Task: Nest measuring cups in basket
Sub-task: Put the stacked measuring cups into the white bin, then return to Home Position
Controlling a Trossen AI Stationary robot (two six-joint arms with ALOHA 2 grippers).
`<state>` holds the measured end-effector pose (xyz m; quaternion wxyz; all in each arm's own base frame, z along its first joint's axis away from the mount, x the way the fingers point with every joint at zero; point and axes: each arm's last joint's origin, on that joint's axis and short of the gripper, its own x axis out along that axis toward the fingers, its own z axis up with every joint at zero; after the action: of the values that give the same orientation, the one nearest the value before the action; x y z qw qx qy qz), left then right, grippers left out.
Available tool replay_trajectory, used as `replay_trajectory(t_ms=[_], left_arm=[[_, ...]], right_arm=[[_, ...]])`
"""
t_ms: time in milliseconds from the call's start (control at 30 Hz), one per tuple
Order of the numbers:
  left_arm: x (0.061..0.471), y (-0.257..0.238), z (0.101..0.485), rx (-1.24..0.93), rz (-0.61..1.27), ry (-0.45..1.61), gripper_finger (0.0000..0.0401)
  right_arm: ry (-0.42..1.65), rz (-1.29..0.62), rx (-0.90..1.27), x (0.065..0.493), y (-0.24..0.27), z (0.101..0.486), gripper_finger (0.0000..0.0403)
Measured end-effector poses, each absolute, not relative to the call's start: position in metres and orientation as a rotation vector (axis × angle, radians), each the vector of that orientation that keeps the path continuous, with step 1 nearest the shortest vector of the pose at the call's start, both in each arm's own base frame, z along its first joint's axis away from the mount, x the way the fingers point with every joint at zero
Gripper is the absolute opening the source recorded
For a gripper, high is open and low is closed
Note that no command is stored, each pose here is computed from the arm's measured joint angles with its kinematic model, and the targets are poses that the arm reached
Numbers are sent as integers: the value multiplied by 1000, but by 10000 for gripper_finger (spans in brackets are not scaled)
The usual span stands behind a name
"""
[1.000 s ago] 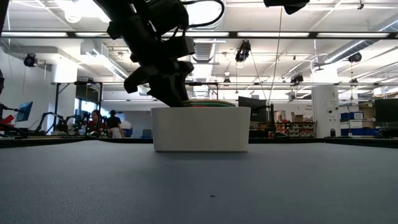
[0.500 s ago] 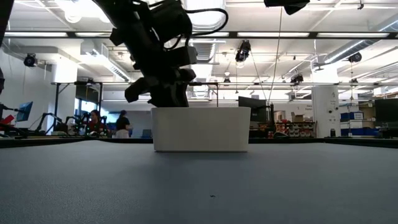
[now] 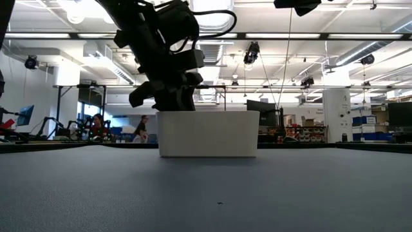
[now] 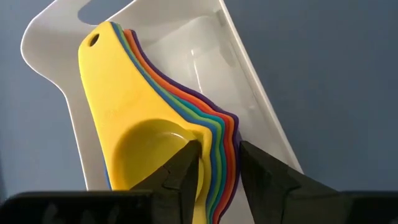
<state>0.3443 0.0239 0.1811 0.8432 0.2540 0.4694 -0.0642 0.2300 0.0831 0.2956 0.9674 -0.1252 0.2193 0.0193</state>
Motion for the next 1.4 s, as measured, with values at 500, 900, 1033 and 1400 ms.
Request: replay_trajectory(t_ms=[500, 900, 1033, 1400], left_arm=[[345, 25, 181, 553, -102, 995, 137], [340, 24, 194, 549, -93, 970, 138], [338, 23, 198, 548, -93, 966, 138], [333, 15, 210, 553, -101, 933, 138]], right_arm=[[446, 39, -254, 230, 83, 295, 9], [447, 39, -254, 230, 83, 295, 9], [447, 39, -254, 230, 83, 295, 9], [446, 42, -268, 230, 83, 295, 9]])
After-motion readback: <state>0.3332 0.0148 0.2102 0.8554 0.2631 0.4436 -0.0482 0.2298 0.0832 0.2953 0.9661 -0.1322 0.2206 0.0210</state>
